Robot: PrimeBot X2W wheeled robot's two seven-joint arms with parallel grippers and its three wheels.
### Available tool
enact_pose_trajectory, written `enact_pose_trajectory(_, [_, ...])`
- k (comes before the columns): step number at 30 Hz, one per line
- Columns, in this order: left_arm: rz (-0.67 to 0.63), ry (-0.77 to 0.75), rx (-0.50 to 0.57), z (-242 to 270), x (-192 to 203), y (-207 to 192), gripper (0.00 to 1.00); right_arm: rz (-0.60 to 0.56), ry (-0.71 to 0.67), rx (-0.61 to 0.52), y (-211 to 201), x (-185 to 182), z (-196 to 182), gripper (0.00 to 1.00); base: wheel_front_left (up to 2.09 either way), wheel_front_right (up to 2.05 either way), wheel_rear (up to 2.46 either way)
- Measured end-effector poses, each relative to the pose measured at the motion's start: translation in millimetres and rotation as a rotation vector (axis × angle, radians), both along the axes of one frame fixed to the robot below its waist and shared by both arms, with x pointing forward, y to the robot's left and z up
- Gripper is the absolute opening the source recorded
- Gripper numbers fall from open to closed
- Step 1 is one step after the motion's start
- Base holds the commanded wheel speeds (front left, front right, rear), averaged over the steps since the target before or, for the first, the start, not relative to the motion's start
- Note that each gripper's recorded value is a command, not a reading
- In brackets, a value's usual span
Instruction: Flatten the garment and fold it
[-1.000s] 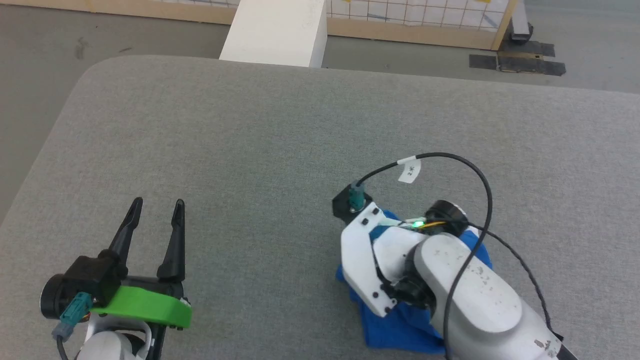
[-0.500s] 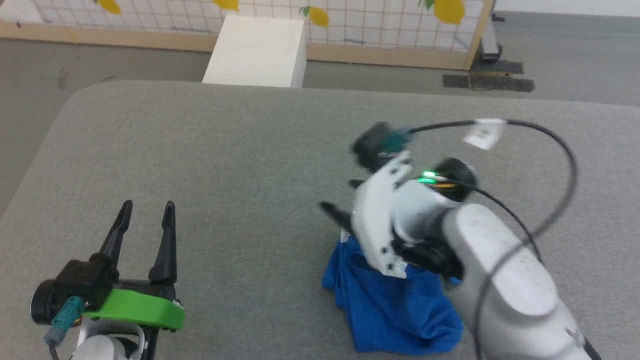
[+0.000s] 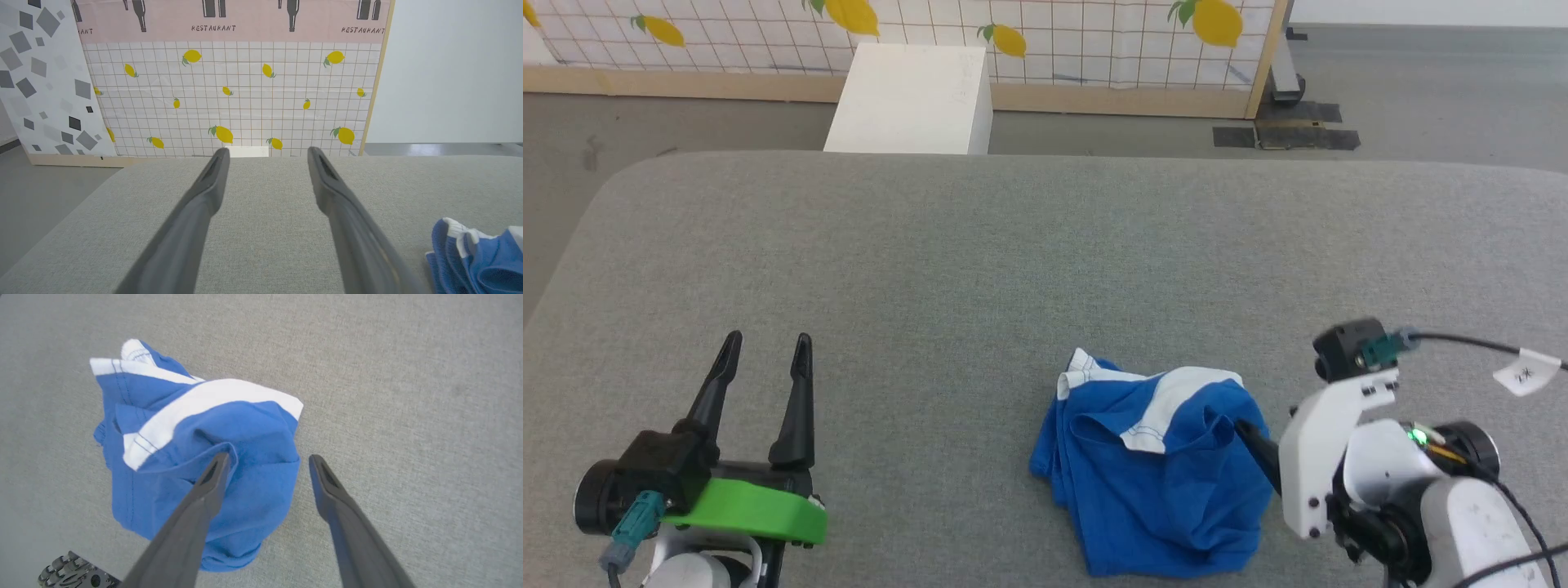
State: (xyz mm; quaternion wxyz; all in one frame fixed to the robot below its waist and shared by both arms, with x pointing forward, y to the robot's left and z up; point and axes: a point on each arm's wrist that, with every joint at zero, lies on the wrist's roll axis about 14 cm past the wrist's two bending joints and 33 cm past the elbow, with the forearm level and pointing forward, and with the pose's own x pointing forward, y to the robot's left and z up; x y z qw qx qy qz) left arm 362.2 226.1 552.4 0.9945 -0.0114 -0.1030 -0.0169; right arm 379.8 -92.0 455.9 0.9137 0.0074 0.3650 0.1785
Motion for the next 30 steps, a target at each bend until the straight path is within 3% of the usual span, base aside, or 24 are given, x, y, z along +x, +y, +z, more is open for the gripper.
enact_pose_trajectory(5, [-0.002,0.016,0.0,-5,2,-1,1.0,0.003,0.038,0.004,1,-6,-15,1.0,0.0,0.0,0.0])
enact_pose_trajectory(14, [-0.002,0.044,-0.003,-14,5,1,1.0,0.131,0.072,0.028,45,-5,-38,1.0,0.0,0.0,0.0])
enact_pose_trajectory(15, [0.0,0.045,-0.007,-14,5,2,1.0,0.139,0.078,0.025,47,-5,-40,0.94,0.0,0.0,0.0])
enact_pose_trajectory(16, [0.002,0.047,-0.008,-15,5,3,1.0,0.149,0.087,0.025,50,-6,-42,0.38,0.0,0.0,0.0])
enact_pose_trajectory(17, [0.003,0.049,-0.008,-15,4,3,1.0,0.155,0.089,0.027,52,-6,-43,0.0,0.0,0.0,0.0])
enact_pose_trajectory(23, [0.01,0.048,-0.013,-15,1,6,1.0,0.207,0.073,0.045,68,-9,-36,0.0,0.0,0.0,0.0])
enact_pose_trajectory(30, [0.001,0.055,-0.014,-17,1,2,1.0,0.377,0.014,0.087,118,-15,-9,0.0,0.0,0.0,0.0])
